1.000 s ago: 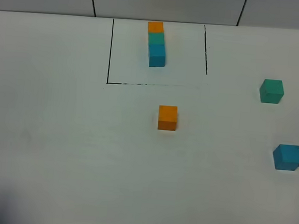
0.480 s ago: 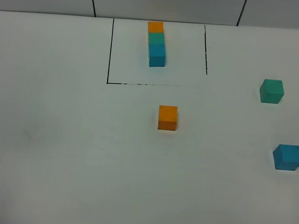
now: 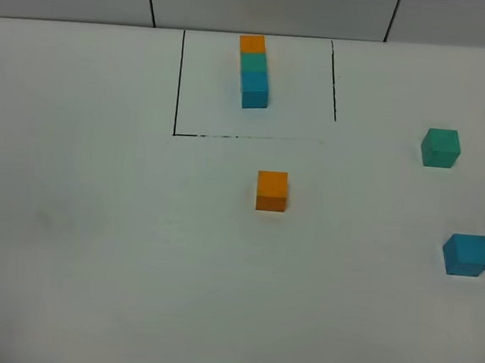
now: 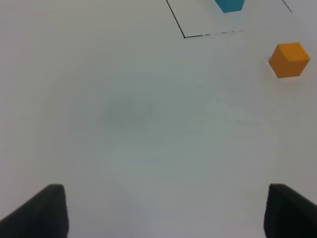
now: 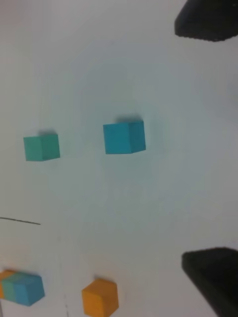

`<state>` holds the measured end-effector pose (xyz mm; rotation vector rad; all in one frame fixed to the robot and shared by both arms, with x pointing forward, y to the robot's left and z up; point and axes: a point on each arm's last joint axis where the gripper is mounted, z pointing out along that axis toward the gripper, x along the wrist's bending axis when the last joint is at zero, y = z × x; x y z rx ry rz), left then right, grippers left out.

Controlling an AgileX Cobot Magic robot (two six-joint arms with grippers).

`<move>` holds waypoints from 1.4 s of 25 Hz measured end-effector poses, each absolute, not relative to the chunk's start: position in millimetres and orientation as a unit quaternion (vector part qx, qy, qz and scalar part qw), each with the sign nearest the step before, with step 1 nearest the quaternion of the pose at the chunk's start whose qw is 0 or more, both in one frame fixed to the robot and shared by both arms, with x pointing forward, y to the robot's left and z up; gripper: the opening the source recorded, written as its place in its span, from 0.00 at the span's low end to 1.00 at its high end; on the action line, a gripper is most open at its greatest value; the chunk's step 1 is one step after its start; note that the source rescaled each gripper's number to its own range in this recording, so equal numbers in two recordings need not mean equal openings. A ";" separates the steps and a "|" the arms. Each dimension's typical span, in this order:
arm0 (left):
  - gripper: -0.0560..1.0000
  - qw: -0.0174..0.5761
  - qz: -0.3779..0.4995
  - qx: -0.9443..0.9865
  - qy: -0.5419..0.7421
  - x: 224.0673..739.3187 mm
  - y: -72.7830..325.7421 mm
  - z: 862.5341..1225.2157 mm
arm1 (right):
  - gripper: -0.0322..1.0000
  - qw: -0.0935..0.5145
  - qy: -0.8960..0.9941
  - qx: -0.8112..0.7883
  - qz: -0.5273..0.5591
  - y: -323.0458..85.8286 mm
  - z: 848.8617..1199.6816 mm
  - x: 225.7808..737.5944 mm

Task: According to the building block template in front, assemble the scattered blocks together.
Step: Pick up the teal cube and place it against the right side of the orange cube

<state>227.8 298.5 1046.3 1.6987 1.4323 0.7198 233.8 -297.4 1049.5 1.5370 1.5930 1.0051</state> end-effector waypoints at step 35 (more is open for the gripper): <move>0.75 0.374 0.307 0.635 0.602 228.1 297.3 1046.3 | 0.71 0.348 0.614 0.593 0.388 -297.4 1049.5 233.8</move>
